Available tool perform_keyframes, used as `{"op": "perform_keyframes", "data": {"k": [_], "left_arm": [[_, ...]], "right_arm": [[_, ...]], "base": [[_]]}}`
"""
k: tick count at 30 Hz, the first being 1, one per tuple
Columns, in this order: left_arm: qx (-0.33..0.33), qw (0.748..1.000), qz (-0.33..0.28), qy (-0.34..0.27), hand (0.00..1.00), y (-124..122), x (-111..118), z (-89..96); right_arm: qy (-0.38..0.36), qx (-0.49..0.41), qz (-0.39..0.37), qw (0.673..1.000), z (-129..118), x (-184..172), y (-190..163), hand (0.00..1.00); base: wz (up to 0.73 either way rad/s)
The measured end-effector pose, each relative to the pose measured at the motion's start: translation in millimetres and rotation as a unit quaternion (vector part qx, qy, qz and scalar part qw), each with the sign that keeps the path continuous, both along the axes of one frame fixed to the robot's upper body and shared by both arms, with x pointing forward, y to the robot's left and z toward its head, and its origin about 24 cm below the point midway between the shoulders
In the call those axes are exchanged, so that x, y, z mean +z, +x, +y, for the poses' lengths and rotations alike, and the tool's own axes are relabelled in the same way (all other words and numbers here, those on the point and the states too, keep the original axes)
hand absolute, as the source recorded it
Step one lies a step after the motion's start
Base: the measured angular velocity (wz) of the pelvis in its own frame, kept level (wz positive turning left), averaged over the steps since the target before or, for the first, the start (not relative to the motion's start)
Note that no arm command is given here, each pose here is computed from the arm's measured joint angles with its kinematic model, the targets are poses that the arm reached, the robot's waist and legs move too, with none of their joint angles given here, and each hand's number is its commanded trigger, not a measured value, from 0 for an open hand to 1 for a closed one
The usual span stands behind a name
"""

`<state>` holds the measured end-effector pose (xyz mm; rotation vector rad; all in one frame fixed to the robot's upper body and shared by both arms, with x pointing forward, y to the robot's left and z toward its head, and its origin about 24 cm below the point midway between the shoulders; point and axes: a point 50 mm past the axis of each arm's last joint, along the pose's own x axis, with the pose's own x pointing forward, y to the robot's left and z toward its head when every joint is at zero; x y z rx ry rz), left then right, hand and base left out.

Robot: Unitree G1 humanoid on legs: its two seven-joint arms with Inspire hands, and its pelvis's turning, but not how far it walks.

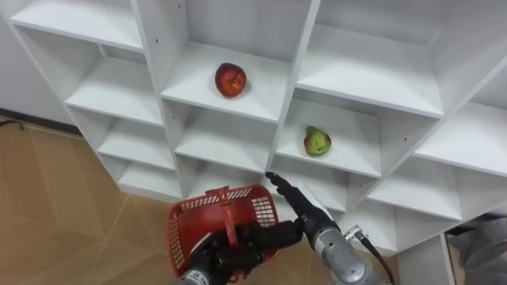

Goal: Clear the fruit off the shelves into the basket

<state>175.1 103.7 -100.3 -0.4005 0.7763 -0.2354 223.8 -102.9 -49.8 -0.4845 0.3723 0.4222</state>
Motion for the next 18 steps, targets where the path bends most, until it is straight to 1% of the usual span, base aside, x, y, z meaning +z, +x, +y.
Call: {"op": "perform_keyframes", "data": {"k": [1, 4, 7, 11, 15, 18], "left_arm": [[0.006, 1.0, -0.002, -0.006, 1.0, 1.3, 0.8, -0.4], [0.014, 1.0, -0.007, -0.021, 1.0, 2.2, 1.4, 1.4], [0.013, 1.0, -0.008, -0.015, 1.0, 1.3, 0.0, 6.3], [0.009, 1.0, -0.005, -0.01, 1.0, -1.1, -1.9, 10.4], [0.02, 1.0, 0.005, -0.004, 1.0, -10.6, -6.8, 22.1], [0.02, 1.0, 0.005, 0.001, 1.0, -11.2, -7.2, 26.8]], "right_arm": [[-0.001, 0.009, -0.023, 1.0, 2.9, 9.1, 3.4, 0.0], [0.004, 0.02, -0.059, 0.998, 5.0, 25.2, 9.5, 0.0], [0.014, 0.042, -0.096, 0.994, 10.6, 45.0, 17.6, 0.0], [0.023, 0.061, -0.118, 0.991, 17.1, 60.6, 32.1, 0.0], [0.031, 0.069, -0.13, 0.989, 19.1, 69.8, 40.1, 0.0], [0.031, 0.083, -0.142, 0.986, 23.2, 79.4, 47.8, 0.0]], "base": [[0.0], [0.01], [0.0], [0.0], [0.0], [0.0]]}}
